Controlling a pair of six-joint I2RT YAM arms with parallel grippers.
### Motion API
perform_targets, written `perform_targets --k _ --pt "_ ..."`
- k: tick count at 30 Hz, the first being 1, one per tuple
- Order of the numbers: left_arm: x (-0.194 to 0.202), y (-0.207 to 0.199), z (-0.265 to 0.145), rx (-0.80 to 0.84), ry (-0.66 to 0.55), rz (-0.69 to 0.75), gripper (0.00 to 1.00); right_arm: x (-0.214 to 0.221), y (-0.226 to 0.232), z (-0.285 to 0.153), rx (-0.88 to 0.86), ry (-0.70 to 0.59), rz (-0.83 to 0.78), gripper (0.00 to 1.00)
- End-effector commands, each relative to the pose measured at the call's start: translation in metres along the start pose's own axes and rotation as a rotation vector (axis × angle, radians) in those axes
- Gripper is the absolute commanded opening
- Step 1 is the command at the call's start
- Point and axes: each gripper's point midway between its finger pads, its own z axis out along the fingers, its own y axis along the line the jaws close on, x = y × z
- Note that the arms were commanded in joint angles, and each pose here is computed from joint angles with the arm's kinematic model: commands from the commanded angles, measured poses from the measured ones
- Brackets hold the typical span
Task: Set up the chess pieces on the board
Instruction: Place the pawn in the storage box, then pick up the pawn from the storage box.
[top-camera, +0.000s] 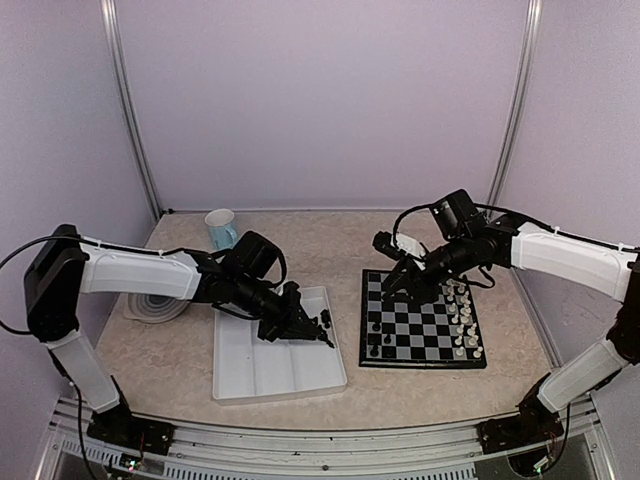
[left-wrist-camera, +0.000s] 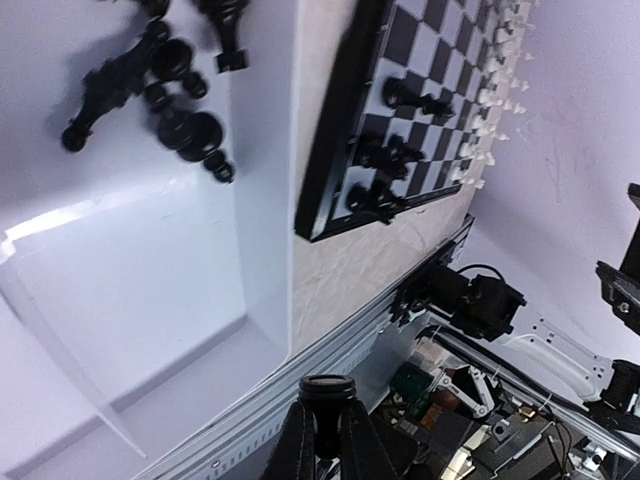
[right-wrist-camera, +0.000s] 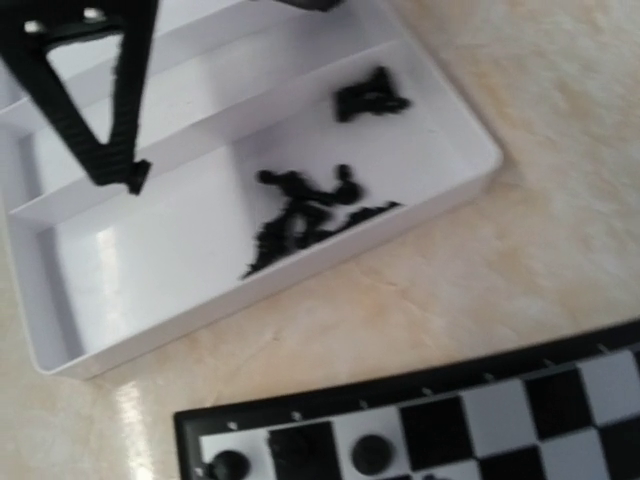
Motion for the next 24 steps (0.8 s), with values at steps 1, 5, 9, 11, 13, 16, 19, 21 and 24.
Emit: perform_targets --k 1,5,9,11,13,16,19,21,24 --pt "0.015 0.04 -0.001 -0.147 0.116 -0.037 0.04 -0.001 0.014 0.013 -0.039 0.028 -0.052 0.43" --pt "0.02 0.061 0.011 -0.218 0.186 -0.007 0.16 0.003 0.028 0.026 -0.06 0.07 -0.097 0.43" --pt "0.014 0.066 0.017 -0.246 0.201 0.039 0.29 0.002 0.034 0.033 -0.072 0.086 -0.119 0.43" --pt "0.006 0.065 0.018 -0.279 0.183 0.078 0.32 0.0 0.035 0.035 -0.079 0.087 -0.118 0.43" --pt "-0.004 0.057 0.017 -0.285 0.153 0.127 0.32 0.0 0.035 0.037 -0.084 0.089 -0.117 0.43" --pt "-0.02 0.031 0.009 -0.264 0.063 0.25 0.34 0.003 0.037 0.04 -0.091 0.099 -0.128 0.42" --pt "-0.034 -0.001 -0.007 -0.245 -0.064 0.402 0.36 0.008 0.043 0.046 -0.095 0.125 -0.192 0.42" --pt "-0.045 -0.015 -0.023 -0.263 -0.178 0.485 0.37 0.01 0.053 0.054 -0.109 0.144 -0.277 0.4" --pt "-0.063 -0.033 -0.061 -0.295 -0.401 0.574 0.41 0.007 0.075 0.069 -0.155 0.164 -0.431 0.38"
